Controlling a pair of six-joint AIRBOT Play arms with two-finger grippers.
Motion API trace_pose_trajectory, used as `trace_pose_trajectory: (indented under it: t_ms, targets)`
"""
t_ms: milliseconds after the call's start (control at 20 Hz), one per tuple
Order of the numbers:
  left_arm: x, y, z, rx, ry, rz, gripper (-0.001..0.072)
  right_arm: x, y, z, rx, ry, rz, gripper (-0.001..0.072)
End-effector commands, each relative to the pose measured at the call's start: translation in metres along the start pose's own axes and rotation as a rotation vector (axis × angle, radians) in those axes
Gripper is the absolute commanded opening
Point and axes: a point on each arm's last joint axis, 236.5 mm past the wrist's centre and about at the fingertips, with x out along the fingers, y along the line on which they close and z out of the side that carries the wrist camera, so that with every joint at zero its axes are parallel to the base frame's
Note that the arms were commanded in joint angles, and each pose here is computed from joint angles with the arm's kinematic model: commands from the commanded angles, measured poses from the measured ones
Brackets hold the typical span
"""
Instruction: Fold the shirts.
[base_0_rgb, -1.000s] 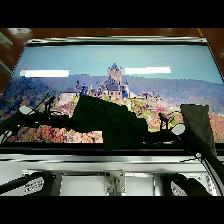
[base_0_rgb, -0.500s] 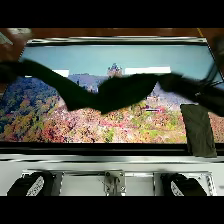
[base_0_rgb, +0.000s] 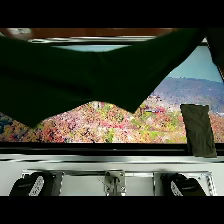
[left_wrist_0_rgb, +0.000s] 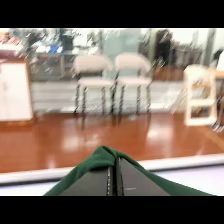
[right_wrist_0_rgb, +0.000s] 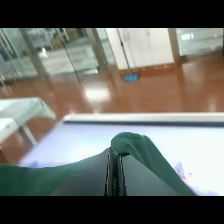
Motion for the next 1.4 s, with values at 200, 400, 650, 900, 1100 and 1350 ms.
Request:
trace_pose_trajectory:
  t_ms: [200,400,650,900,1100,1350]
  targets:
    - [-0.048,0.007,0.017,0.066,-0.030,0.118,0.0032,-0.061,0.005,0.026,-0.148,-0.082,-0.094,0.0082]
    - [-0.070,-0.006,0.018,-0.028,-0.036,0.102,0.0032,-0.098,0.018,0.038,-0.119,-0.145,-0.101,0.0082]
    - [-0.077,-0.016,-0.042,-0.068,0.203,0.071,0.0033,-0.115,-0.001,0.016,-0.131,-0.058,-0.200,0.0082]
    - [-0.042,0.009,-0.135,-0.161,0.423,0.104,0.0034,-0.083,-0.067,-0.052,-0.057,0.261,-0.395,0.0082]
    - [0.011,0.037,-0.210,-0.258,0.563,0.127,0.0034,0.001,-0.118,-0.112,-0.005,0.476,-0.435,0.0082]
    - [0.094,0.071,-0.307,-0.439,0.686,0.156,0.0036,0.135,-0.194,-0.175,0.035,0.444,-0.454,0.0082]
